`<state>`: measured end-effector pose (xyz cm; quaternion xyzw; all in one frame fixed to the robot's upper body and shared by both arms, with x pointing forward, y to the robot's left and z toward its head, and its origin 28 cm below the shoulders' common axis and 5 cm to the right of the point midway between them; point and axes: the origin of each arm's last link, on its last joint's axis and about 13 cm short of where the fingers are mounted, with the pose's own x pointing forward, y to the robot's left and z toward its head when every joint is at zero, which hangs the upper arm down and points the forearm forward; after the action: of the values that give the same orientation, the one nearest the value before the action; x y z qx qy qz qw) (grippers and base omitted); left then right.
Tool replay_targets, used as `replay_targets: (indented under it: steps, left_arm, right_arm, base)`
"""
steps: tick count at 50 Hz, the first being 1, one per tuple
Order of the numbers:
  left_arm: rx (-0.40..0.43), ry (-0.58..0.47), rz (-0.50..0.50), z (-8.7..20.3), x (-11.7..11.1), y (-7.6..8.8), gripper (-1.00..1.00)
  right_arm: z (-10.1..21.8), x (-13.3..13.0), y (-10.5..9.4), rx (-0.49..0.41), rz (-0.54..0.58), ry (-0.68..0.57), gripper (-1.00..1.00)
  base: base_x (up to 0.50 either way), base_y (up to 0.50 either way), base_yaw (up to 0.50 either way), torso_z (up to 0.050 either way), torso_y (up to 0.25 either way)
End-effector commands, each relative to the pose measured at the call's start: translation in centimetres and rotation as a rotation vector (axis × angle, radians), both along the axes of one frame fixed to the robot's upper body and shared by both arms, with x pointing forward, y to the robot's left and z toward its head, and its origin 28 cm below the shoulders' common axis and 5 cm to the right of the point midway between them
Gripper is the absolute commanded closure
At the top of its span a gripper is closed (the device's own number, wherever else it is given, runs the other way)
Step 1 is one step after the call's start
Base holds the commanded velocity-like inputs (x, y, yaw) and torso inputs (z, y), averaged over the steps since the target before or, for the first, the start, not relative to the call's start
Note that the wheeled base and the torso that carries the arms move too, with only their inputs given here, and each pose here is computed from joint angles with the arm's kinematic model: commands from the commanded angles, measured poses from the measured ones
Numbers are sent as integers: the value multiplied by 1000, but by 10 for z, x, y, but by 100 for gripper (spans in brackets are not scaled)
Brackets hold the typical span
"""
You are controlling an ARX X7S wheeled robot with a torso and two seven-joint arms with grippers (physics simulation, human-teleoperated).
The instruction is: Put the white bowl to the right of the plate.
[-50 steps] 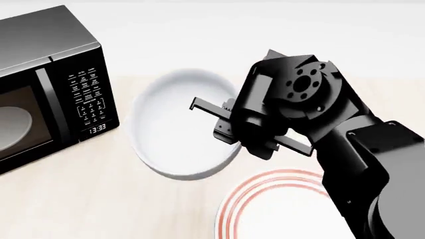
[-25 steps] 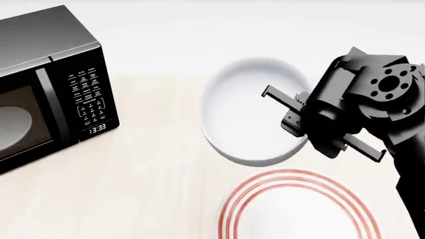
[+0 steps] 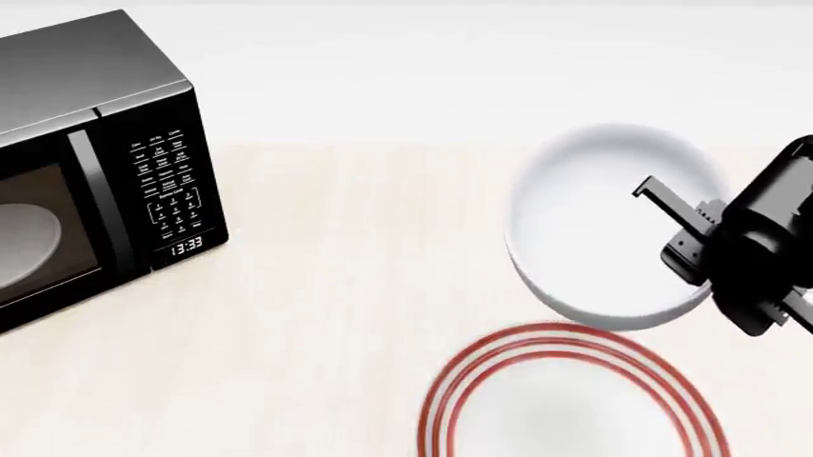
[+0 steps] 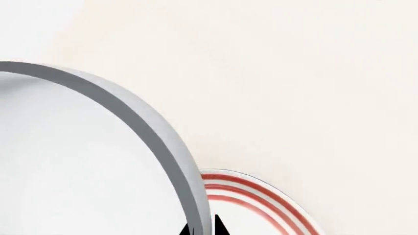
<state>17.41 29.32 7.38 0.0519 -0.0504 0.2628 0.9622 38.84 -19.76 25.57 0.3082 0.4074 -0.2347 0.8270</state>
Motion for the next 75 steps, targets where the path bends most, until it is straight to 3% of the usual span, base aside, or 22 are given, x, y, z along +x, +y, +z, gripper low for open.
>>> replay_targets:
  steps: [1, 7, 18, 27, 36, 62, 75]
  left_arm:
    - [4, 4, -1, 0, 0, -1, -100]
    - [9, 10, -1, -1, 2, -2, -100]
    - [17, 17, -1, -2, 2, -3, -100]
    - [17, 18, -2, -2, 3, -3, -100]
    - [19, 21, -4, -3, 3, -4, -100]
    - [24, 22, -3, -3, 3, -5, -100]
    - [26, 25, -4, -3, 4, -5, -100]
  right_arm:
    - [-1, -7, -33, 50, -119, -18, 100]
    - [-6, -16, -52, 76, -186, -12, 100]
    - [-13, -33, -71, 110, -257, -4, 100]
    - [-23, -39, -93, 195, -326, 9, 100]
    - [-20, -58, -108, 209, -377, -9, 100]
    - [-32, -76, -130, 212, -454, -2, 100]
    - [-54, -84, -149, 228, -507, 13, 100]
  base:
    - [0, 0, 0, 0, 0]
    - [0, 0, 0, 0, 0]
    - [0, 0, 0, 0, 0]
    - [0, 0, 0, 0, 1]
    - [0, 0, 0, 0, 0]
    - [0, 0, 0, 1, 0]
    - [0, 0, 0, 0, 1]
